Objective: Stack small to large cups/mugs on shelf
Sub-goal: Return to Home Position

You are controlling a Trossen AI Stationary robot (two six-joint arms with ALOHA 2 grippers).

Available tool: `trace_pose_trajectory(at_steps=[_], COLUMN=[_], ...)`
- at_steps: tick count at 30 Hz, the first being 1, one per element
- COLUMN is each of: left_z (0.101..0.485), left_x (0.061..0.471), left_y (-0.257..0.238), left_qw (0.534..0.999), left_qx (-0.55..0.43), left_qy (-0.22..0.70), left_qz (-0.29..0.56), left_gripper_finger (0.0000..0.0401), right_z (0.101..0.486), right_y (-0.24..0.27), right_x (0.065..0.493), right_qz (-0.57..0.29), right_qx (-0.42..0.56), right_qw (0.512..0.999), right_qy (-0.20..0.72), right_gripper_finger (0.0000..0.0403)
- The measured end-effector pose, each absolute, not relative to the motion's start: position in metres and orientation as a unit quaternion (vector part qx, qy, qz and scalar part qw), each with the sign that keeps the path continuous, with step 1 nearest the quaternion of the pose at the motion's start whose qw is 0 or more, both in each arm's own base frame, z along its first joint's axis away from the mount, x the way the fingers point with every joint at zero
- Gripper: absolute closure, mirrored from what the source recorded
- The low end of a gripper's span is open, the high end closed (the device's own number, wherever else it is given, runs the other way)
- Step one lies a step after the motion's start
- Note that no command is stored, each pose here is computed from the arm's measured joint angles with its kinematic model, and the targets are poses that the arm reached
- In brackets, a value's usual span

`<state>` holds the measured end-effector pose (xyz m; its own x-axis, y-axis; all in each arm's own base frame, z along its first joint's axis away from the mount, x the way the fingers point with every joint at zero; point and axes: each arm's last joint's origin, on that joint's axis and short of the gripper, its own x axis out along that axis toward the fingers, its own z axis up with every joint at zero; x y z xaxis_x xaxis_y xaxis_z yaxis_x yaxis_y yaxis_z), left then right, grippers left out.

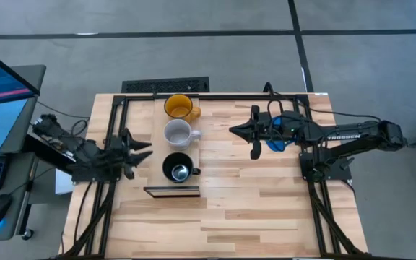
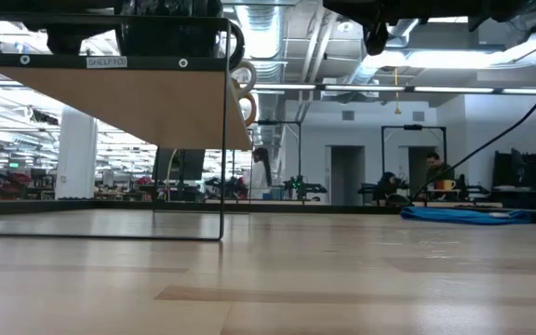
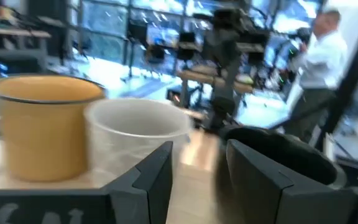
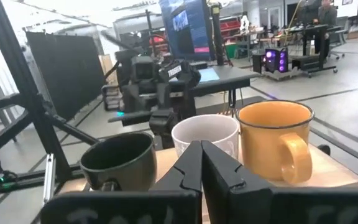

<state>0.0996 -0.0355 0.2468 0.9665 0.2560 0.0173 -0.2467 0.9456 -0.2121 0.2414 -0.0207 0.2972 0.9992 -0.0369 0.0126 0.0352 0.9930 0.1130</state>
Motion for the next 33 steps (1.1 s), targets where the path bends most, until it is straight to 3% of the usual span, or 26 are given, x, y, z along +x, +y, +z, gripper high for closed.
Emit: trace_pose_trajectory(at_steps=[18, 33], left_z=[0.208, 0.206], left_x=[0.086, 0.086], left_y=[-0.003, 0.013], left_qw=[0.975, 0.968], left_qx=[-0.109, -0.085], left_qy=[-0.066, -0.061], left_qz=[0.183, 0.230], left_gripper_finger=[0.0259, 0.0259], right_z=[0.290, 0.230], right_y=[-0.052, -0.078], right_x=[0.236, 0.180], right_qz=[-0.037, -0.092], right_qx=[0.027, 0.091], right_qw=[0.999, 0.990], right_qy=[0.024, -0.061], right_gripper_finger=[0.0379, 0.0384])
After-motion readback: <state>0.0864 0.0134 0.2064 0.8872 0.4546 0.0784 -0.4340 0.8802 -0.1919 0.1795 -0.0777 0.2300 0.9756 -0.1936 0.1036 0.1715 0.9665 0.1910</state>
